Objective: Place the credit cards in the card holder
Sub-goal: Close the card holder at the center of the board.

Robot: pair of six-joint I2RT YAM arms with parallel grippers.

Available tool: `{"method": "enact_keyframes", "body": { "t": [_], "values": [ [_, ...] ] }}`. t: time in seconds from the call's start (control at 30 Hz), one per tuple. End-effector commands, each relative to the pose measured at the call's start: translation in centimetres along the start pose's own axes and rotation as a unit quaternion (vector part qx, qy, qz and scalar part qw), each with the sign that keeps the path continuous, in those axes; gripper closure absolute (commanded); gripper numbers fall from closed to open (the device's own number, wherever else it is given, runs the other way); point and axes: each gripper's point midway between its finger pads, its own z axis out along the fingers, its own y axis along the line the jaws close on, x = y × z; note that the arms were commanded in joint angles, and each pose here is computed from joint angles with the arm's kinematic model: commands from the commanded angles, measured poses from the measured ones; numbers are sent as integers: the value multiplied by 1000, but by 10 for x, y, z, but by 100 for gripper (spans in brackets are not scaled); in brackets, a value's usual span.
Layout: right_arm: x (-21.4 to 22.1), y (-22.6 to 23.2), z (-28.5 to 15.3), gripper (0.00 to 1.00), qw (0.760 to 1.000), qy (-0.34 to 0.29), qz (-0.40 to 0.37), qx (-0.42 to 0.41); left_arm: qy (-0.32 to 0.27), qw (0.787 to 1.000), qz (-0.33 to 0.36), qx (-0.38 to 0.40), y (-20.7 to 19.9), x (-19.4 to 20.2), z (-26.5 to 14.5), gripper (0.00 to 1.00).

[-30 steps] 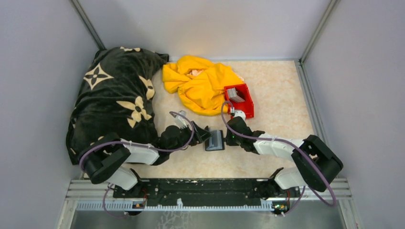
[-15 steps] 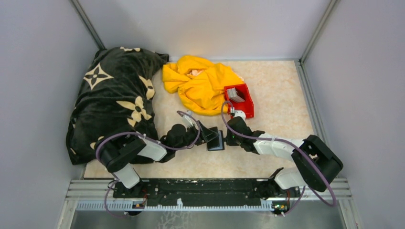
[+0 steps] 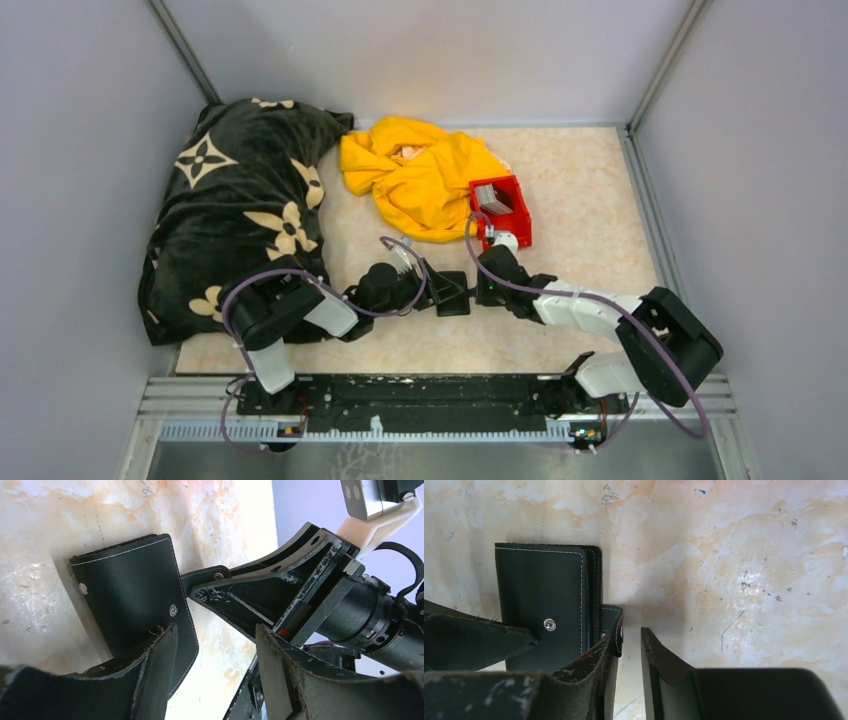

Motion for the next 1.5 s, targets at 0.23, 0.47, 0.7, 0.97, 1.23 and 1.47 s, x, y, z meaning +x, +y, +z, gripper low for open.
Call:
{"method": "enact_keyframes", "body": {
  "t": [0.23, 0.47, 0.7, 0.97, 1.23, 1.47],
  "values": [
    [-29, 5, -18, 70, 999, -48, -5, -5, -8, 1000, -2, 6, -6, -1, 4, 35],
    [-39, 9, -24, 70, 998, -59, -5, -10, -11, 1000, -4, -2, -2, -1, 3, 35],
    [-44, 12, -28, 73, 998, -66, -5, -15, -10, 1000, -4, -3, -1, 1, 3, 35],
    [-47, 16, -26, 76, 998, -62, -10, -17, -10, 1000, -2, -4, -1, 1, 4, 35],
    [-49, 18, -25, 83, 998, -60, -11, -17, -8, 1000, 1, -2, -2, 0, 5, 35],
    [-50, 19, -25, 87, 998, -59, -12, -18, -8, 1000, 3, -1, -3, 0, 6, 35]
  ]
}}
